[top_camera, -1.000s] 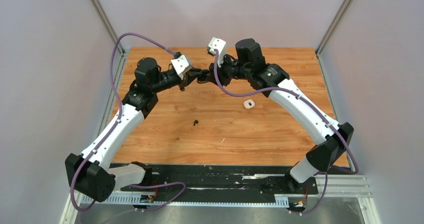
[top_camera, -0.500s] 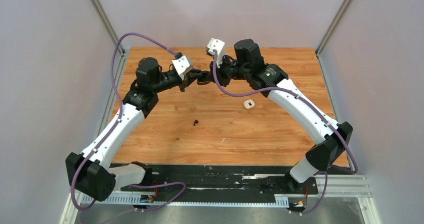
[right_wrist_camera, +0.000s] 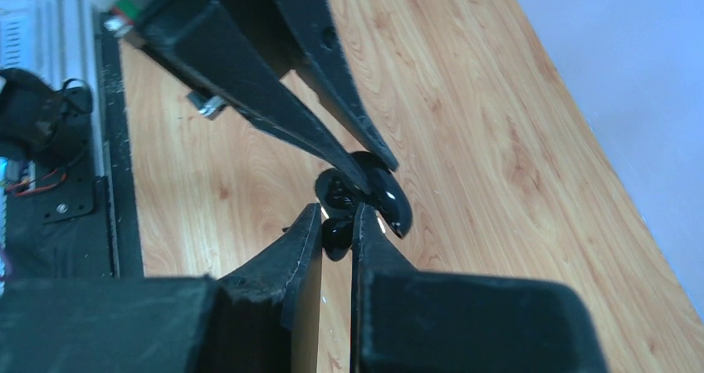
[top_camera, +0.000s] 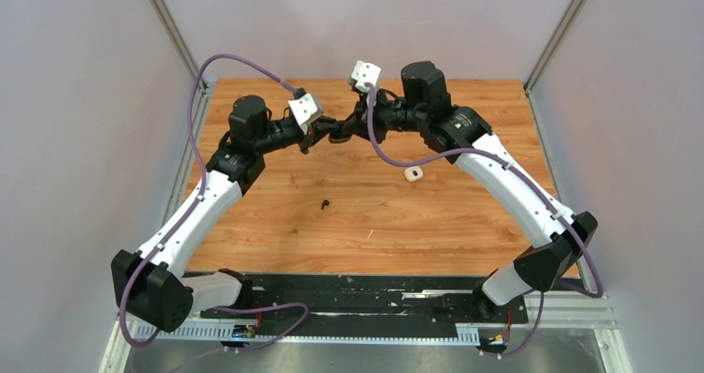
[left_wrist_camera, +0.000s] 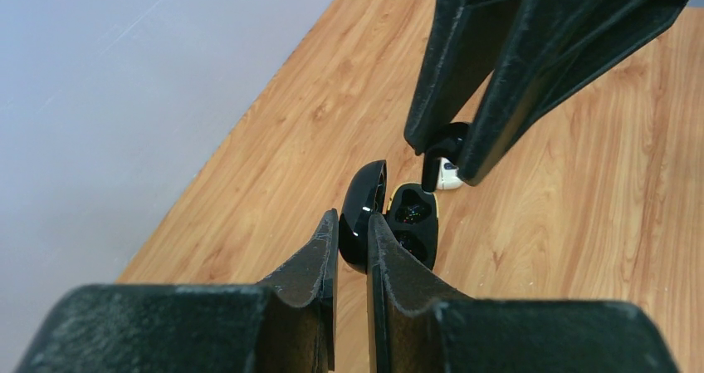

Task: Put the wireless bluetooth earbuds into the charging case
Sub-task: Adjust the earbud with the charging case.

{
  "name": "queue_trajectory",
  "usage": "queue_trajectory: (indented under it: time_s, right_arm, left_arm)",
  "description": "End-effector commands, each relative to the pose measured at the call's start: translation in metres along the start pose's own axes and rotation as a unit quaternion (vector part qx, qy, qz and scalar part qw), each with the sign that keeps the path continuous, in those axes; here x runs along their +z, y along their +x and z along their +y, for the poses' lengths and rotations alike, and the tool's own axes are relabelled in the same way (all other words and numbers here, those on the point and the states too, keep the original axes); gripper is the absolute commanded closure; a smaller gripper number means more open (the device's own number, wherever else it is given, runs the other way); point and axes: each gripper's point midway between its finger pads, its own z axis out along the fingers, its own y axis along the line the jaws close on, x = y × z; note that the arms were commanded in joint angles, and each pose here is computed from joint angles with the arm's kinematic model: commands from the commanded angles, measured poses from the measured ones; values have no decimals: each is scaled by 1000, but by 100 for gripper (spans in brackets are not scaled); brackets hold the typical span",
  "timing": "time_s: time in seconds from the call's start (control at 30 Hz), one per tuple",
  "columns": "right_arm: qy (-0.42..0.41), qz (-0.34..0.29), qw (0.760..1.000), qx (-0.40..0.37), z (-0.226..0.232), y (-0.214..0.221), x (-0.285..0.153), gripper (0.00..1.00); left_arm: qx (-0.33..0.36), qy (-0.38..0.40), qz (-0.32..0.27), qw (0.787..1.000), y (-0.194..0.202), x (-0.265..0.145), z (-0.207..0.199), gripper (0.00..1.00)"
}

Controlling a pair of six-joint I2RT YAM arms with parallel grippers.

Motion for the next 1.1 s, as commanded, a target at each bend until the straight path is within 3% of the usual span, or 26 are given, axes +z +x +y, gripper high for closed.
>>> queue_trajectory:
  time_s: [0.0, 0.43, 1.07]
  right_arm:
    - [-85, -80, 990, -74, 32, -40, -22, 100]
    - [-146, -109, 970, -162, 44, -40, -15, 100]
    - [-136, -83, 970, -182, 40, -23, -15, 100]
  left_arm:
    - [19, 21, -35, 999, -23, -2, -8, 100]
    - [-8, 66, -68, 996, -42, -8, -28, 100]
    - [-51, 78, -72, 993, -48, -7, -33, 100]
